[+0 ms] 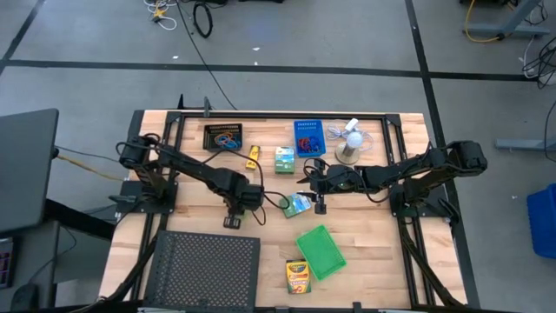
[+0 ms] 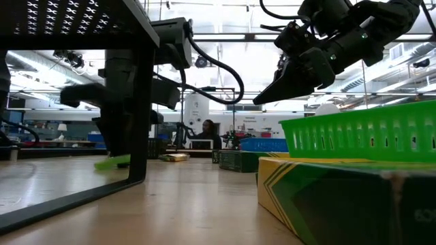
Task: Pick & Place Office Desk Supplies
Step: Put the green spring keychain into the blue bin
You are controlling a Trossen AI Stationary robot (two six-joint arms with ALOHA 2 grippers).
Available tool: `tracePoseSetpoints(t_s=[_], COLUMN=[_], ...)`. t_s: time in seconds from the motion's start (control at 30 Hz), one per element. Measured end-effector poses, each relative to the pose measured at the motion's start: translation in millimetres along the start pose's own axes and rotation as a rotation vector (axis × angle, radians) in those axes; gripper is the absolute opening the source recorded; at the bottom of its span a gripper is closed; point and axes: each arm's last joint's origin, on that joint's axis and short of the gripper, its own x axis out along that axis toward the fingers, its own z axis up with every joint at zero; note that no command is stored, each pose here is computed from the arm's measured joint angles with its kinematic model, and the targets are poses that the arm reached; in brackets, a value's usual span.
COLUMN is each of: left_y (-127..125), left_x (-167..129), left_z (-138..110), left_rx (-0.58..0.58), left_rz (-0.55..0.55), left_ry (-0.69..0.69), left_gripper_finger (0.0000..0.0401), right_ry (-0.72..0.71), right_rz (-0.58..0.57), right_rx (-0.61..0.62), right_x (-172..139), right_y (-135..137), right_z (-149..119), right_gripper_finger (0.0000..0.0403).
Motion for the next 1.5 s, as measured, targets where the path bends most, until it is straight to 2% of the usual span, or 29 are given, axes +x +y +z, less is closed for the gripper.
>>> tracePoseSetpoints(t_s=[0.2,0.4,0.63,0.87,1.03,1.2,1.3,1.5], left_y=[16.0,31.2,34.6,34.4,32.2,30.5,33.2,46.8], left_x=[-17.3,-32.0,-48.8,-65.0,-73.1,-76.8,-75.5,-67.7], left_z=[-1.1,0.9,10.8,16.1,5.4,-11.7,-23.2,-40.5], left_rx=[-0.051,-0.091,-0.058,-0.042,-0.037,-0.050,-0.072,-0.172], left_rz=[0.130,0.134,0.113,0.110,0.119,0.189,0.231,0.264], left_ry=[-0.059,-0.151,-0.328,-0.656,-0.912,-1.174,-1.315,-1.398], left_gripper_finger=[0.0013,0.0013,0.0012,0.0012,0.0012,0.0012,0.0012,0.0012], right_ry=[-0.004,-0.007,-0.008,-0.037,-0.076,-0.156,-0.243,-0.433], right_rz=[0.000,-0.001,-0.001,-0.006,-0.013,-0.023,0.010,0.022], right_rx=[0.000,0.005,0.004,0.001,-0.016,-0.012,-0.012,-0.013], right_x=[0.0,0.0,0.0,-0.1,-0.3,-1.2,-2.8,-8.6], right_y=[-0.1,-0.2,-0.1,-0.6,-1.2,-2.4,-2.3,-4.4], right_z=[0.4,0.6,0.8,3.6,7.4,15.0,22.8,39.6], right_gripper_finger=[0.0174,0.0174,0.0174,0.0174,0.0174,0.0174,0.0174,0.0174])
